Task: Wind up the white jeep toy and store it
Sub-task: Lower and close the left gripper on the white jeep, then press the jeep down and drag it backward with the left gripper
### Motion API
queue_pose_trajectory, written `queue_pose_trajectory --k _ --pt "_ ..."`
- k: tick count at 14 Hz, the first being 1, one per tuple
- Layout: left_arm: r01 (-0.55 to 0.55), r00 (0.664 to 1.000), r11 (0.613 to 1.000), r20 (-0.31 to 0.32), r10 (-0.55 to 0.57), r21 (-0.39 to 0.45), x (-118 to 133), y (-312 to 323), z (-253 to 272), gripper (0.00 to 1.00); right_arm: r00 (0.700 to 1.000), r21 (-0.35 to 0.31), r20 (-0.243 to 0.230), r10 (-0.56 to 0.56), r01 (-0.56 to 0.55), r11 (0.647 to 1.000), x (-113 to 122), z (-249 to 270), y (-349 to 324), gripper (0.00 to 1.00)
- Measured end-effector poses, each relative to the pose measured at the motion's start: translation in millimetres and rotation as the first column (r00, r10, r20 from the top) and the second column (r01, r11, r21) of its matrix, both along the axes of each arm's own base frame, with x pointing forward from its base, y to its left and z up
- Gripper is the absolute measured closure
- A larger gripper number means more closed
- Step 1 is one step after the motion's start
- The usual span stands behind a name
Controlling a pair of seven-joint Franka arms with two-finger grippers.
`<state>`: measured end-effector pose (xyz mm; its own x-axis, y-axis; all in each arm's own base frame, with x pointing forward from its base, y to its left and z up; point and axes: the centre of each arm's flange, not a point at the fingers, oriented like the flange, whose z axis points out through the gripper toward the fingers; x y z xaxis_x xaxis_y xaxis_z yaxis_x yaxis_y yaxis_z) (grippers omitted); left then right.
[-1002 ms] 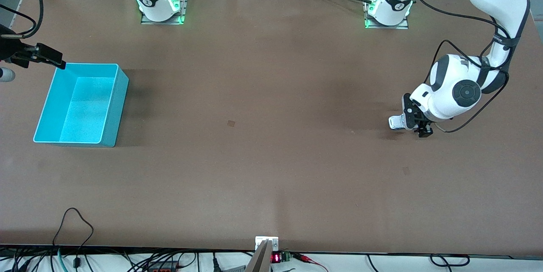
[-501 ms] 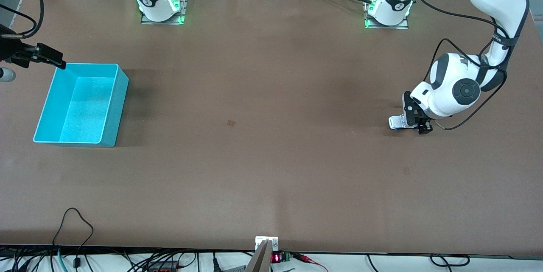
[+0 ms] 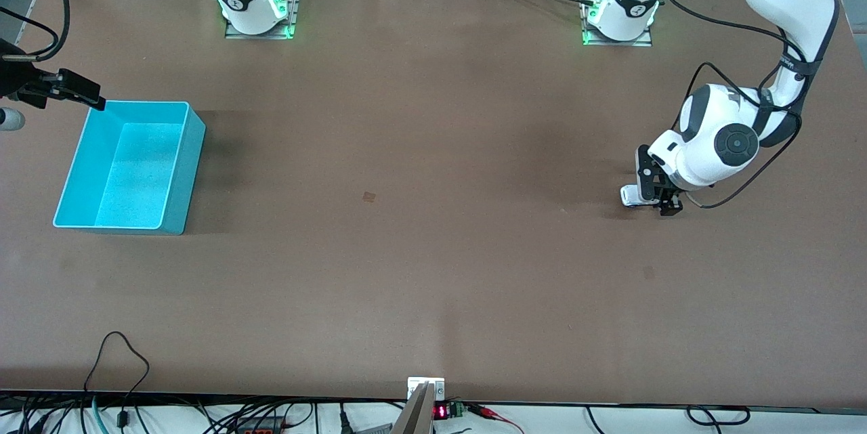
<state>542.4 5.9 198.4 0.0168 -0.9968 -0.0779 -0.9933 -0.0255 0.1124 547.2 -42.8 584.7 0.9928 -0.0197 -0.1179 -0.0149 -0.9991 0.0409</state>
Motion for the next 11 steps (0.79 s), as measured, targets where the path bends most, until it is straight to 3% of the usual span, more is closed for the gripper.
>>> queue_pose_trajectory --k 11 --pt "-0.003 1.000 1.000 0.018 0.003 -0.015 -12.6 9.7 -11.9 0.00 1.000 0.000 0.000 0.000 0.000 1.000 0.0 0.0 -0.2 0.00"
